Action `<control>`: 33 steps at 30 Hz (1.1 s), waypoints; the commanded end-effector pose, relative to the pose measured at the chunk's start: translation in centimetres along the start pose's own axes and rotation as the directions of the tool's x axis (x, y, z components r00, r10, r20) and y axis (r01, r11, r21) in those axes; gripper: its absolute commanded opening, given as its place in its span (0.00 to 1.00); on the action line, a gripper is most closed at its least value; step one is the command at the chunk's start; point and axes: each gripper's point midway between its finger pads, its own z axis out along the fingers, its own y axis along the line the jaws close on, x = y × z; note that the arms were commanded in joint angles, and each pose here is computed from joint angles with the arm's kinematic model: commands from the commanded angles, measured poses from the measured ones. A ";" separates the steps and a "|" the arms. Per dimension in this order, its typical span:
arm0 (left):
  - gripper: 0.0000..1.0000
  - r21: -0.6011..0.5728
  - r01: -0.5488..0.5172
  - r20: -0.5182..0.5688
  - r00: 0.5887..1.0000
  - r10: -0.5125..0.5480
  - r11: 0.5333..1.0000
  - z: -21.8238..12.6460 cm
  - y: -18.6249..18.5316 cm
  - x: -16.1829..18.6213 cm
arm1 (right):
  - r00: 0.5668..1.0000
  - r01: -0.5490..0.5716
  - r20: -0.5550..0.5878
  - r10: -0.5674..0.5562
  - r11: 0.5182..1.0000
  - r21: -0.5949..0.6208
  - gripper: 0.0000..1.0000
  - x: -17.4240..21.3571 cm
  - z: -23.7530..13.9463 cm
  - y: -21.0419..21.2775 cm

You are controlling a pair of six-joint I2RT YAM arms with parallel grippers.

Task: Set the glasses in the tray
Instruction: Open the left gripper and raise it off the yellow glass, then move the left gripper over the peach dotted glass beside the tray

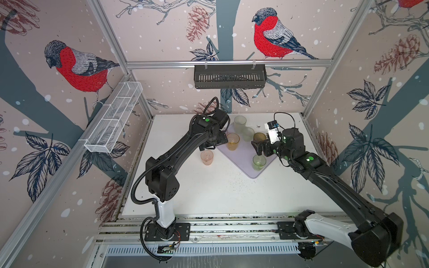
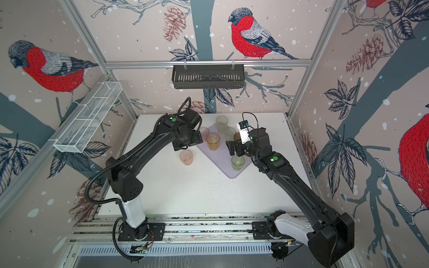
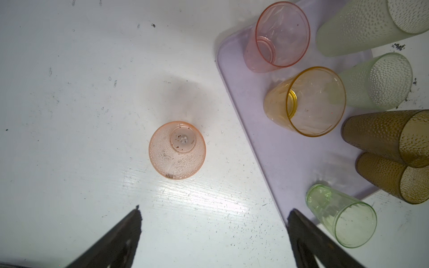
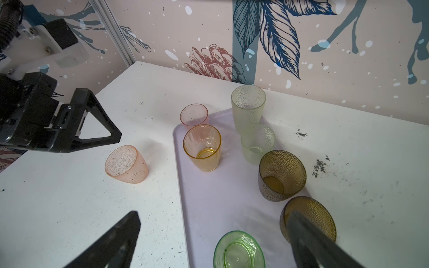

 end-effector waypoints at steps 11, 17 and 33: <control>0.98 0.074 0.095 -0.020 0.995 -0.093 0.993 1.4 5.4 0.6 | 0.999 0.038 0.012 -0.037 0.998 -0.050 1.00 -0.5 0.2 1.3; 0.97 0.095 0.094 -0.022 0.996 -0.092 0.991 2.2 6.3 0.5 | 0.999 0.044 0.015 -0.043 0.995 -0.086 1.00 -0.9 0.4 2.1; 0.80 0.087 0.090 -0.065 0.994 -0.085 0.992 5.8 7.4 0.9 | 0.998 0.056 0.009 -0.056 0.993 -0.105 1.00 -0.9 0.5 2.7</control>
